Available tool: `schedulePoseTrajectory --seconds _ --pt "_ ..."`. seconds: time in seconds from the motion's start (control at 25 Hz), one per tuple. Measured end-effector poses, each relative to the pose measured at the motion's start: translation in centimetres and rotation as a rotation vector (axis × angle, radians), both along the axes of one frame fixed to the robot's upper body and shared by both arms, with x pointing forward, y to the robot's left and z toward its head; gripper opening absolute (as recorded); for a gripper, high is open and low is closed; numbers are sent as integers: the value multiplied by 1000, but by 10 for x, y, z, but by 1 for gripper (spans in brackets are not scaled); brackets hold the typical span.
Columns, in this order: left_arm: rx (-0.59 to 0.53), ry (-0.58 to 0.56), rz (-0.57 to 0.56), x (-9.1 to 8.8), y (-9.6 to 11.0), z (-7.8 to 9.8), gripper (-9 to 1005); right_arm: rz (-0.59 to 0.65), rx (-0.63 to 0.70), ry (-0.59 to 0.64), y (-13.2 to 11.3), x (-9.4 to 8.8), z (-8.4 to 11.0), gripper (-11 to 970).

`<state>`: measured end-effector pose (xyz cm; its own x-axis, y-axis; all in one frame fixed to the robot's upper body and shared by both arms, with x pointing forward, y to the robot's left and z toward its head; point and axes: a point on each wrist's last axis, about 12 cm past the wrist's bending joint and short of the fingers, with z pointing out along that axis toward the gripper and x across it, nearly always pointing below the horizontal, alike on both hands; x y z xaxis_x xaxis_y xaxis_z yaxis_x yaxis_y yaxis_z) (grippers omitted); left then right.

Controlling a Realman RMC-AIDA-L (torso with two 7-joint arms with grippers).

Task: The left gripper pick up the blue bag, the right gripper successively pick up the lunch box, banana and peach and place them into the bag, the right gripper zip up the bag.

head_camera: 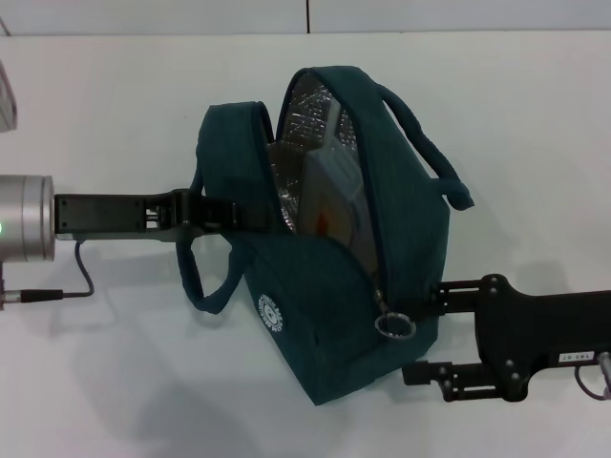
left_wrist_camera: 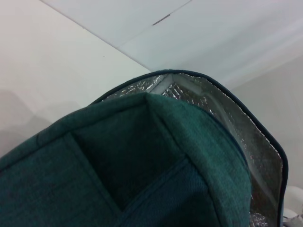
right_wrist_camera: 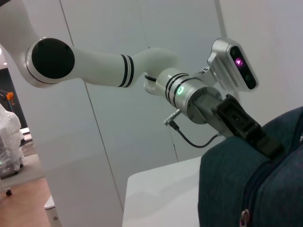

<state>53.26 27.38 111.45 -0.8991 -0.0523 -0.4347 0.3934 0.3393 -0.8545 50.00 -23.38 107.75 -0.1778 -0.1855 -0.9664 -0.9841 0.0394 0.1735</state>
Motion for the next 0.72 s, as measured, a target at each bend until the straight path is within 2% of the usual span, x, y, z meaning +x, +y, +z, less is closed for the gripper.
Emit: schedulePoseTrajectory --seconds 0.24,0.48,0.72 --pt "-1 1 0 0 0 0 43 -23 8 13 7 2 -4 565" --pt "0 1 -2 0 0 0 43 -20 6 12 9 3 -4 340" --pt "0 1 -1 0 0 0 43 -42 20 9 9 4 -3 290"
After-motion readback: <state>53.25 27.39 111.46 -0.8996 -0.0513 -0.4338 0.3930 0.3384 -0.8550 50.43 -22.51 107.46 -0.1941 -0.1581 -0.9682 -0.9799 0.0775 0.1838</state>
